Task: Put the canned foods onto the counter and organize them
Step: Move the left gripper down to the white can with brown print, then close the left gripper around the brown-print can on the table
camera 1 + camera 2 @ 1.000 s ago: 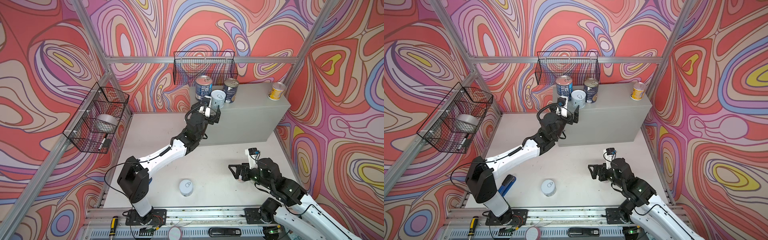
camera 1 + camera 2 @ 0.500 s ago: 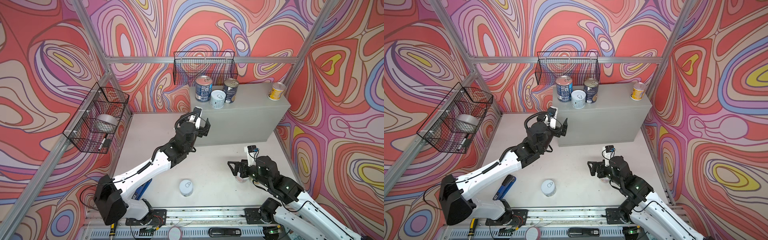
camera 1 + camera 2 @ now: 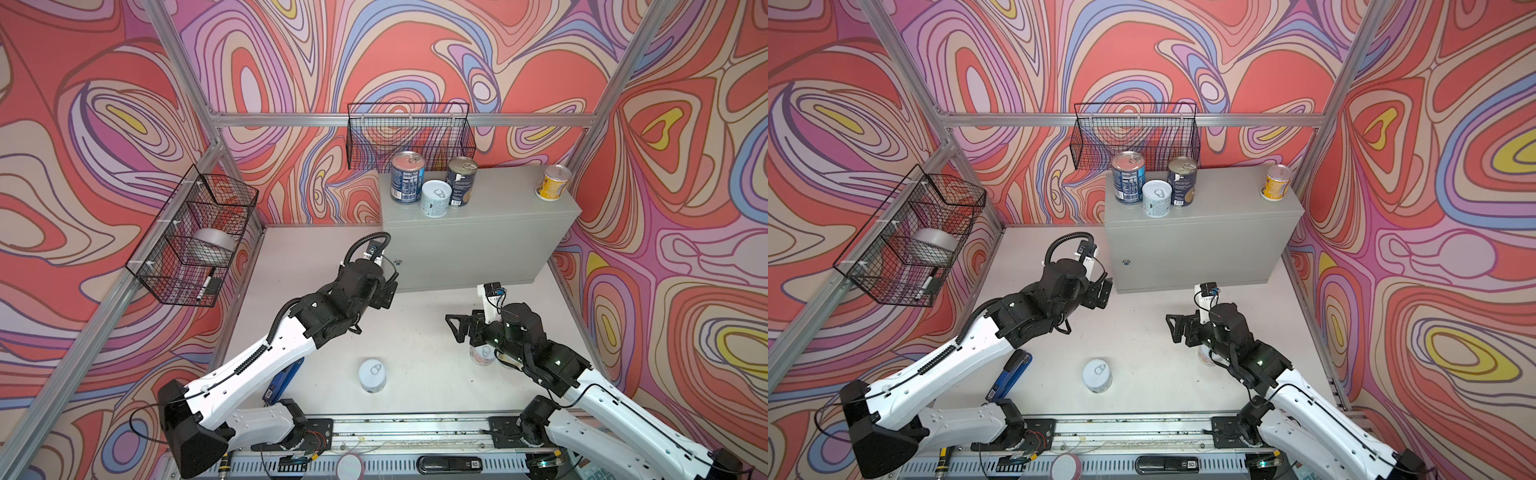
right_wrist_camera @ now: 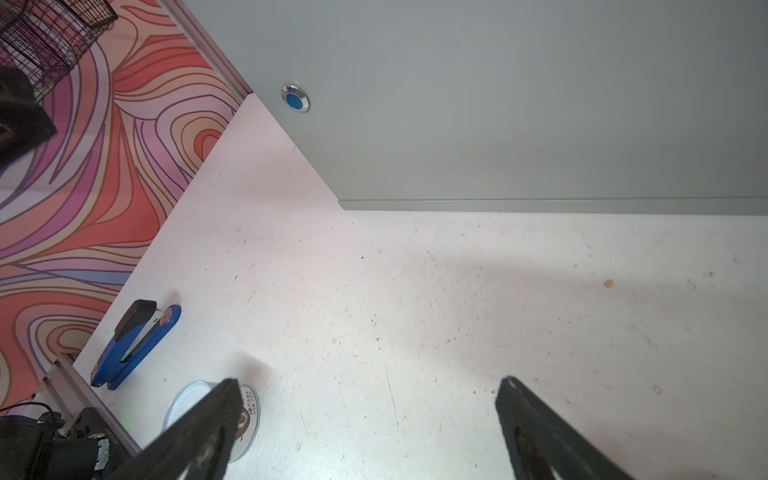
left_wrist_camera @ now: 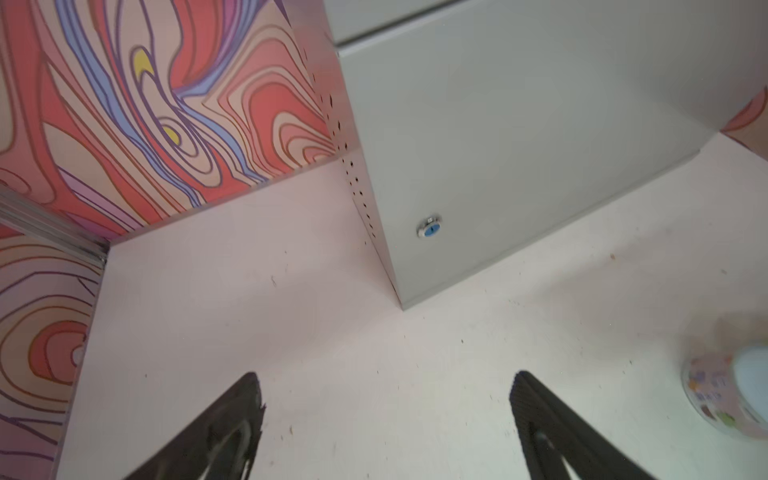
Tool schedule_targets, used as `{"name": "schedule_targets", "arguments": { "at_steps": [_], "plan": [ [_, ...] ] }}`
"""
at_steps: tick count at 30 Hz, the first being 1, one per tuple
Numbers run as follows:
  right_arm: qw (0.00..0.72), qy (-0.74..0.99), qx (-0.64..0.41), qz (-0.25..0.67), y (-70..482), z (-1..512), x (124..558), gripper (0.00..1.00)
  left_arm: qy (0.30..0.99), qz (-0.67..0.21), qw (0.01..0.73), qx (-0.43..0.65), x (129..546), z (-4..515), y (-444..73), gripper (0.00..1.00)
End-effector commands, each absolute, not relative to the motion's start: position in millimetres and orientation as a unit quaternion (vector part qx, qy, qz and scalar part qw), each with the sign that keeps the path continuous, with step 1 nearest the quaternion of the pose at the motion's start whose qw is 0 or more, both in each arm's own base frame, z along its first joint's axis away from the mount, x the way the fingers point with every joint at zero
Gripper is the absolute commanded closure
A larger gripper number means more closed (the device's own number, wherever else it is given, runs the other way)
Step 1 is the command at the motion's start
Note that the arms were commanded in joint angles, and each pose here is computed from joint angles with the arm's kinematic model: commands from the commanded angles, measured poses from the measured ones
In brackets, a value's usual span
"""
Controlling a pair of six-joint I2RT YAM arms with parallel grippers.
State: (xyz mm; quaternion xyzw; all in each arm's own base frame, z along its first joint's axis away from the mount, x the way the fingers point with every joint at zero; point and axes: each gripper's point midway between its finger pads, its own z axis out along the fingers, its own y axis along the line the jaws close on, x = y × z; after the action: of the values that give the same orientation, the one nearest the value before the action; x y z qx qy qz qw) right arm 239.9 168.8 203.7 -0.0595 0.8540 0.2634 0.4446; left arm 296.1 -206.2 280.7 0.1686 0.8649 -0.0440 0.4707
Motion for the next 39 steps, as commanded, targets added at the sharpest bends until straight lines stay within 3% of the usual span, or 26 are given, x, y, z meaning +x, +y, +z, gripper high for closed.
{"name": "schedule_targets", "arguments": {
  "at_steps": [1,3,12,16,39],
  "plan": [
    [0.454,0.845,-0.062,0.276,171.3,208.3,239.8,0.01,0.925,-0.044,0.335,0.173,249.0,240.1,-186.7,0.04],
    [0.451,0.845,-0.062,0.282,173.0,205.4,238.9,0.02,0.936,-0.054,0.302,0.171,234.9,230.3,-183.2,0.0],
    [0.416,0.838,-0.104,0.336,198.5,209.0,229.2,0.01,0.956,-0.13,0.172,0.2,190.2,181.6,-204.8,0.03],
    [0.411,0.827,-0.105,0.37,206.5,226.7,224.0,0.02,0.964,-0.119,0.117,0.207,176.4,159.7,-205.3,0.03],
    [0.389,0.859,-0.047,0.33,177.3,209.7,212.2,0.02,0.977,-0.095,0.072,0.175,159.5,93.5,-202.8,0.02]
  ]
}}
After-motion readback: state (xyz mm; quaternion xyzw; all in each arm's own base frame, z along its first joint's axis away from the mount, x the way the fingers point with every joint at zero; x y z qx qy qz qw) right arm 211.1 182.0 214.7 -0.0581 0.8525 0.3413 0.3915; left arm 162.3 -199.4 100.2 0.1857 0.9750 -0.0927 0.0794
